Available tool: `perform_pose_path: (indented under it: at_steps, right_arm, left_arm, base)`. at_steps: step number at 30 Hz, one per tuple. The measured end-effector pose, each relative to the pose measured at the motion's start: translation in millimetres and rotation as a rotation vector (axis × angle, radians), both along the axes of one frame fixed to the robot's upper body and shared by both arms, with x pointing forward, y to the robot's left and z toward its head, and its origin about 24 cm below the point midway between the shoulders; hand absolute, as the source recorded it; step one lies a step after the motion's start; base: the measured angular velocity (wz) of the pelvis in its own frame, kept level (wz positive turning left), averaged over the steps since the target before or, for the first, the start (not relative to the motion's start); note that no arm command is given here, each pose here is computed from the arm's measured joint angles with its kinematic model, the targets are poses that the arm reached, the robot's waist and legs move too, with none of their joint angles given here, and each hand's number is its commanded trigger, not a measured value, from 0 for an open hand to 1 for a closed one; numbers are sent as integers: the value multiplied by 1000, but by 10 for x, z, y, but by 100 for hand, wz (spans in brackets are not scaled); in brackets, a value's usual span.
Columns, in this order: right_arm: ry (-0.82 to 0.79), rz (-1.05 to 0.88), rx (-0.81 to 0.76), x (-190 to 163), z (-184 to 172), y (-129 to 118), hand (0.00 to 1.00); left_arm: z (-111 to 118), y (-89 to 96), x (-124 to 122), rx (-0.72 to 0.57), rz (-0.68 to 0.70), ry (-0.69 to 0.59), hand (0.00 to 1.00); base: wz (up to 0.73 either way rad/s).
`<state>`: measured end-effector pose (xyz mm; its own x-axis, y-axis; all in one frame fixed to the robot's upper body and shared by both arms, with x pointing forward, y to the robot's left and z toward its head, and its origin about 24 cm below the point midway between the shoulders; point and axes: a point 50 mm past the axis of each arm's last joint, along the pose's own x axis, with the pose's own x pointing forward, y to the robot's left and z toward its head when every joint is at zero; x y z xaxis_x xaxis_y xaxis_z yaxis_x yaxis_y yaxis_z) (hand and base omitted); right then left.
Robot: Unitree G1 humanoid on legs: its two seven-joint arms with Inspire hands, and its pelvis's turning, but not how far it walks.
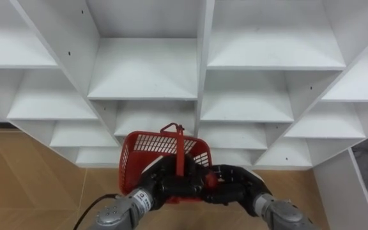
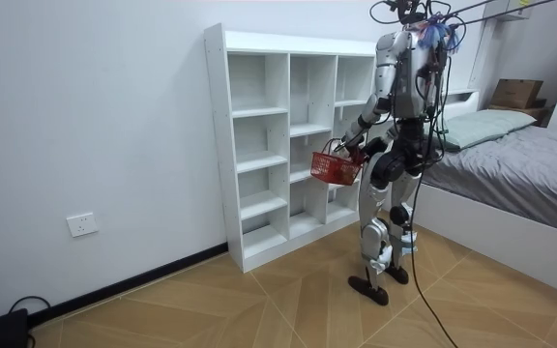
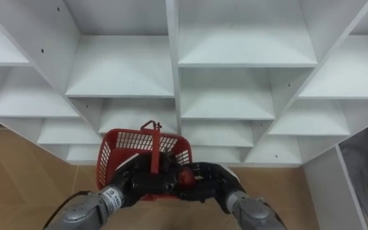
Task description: Collect fruits from the closet
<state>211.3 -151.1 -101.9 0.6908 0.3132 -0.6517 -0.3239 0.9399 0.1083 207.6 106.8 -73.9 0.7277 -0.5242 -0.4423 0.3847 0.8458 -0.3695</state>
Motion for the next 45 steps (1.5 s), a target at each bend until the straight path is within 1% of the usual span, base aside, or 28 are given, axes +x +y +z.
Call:
perform_pose_path:
  at_steps: [14, 18, 19, 20, 21, 22, 27, 32, 45]
  right_arm:
    - [-68, 107, -102, 158, 92, 52, 100]
    - [-71, 111, -105, 167, 98, 60, 100]
    - [-71, 112, -107, 167, 97, 61, 86]
    - [-74, 118, -116, 169, 98, 62, 65]
    - [-75, 122, -121, 170, 98, 61, 4]
    - [-74, 124, -127, 170, 97, 62, 0]
    - [-73, 118, -128, 172, 96, 68, 0]
    - [-86, 128, -103, 193, 114, 193, 0]
    - [-131, 194, -122, 257, 190, 277, 0]
  left_arm:
    - [-6, -8, -2, -17, -1, 16, 100]
    - [-4, 1, 1, -24, -1, 19, 100]
    - [-4, 0, 1, -25, -2, 20, 100]
    - [-5, -6, 0, -26, -5, 21, 100]
    - [-6, -10, -2, -27, -5, 22, 100]
    - [-7, -19, -4, -30, -7, 23, 100]
    - [-10, -36, -11, -35, -12, 26, 100]
    - [-3, -122, -20, -59, -40, 30, 100]
    - [-21, -86, 2, -45, -34, 38, 100]
  base:
    - [-1]
    - [0]
    - [0]
    - [0]
    - [0]
    - [0]
    - [0]
    - [0]
    - [0]
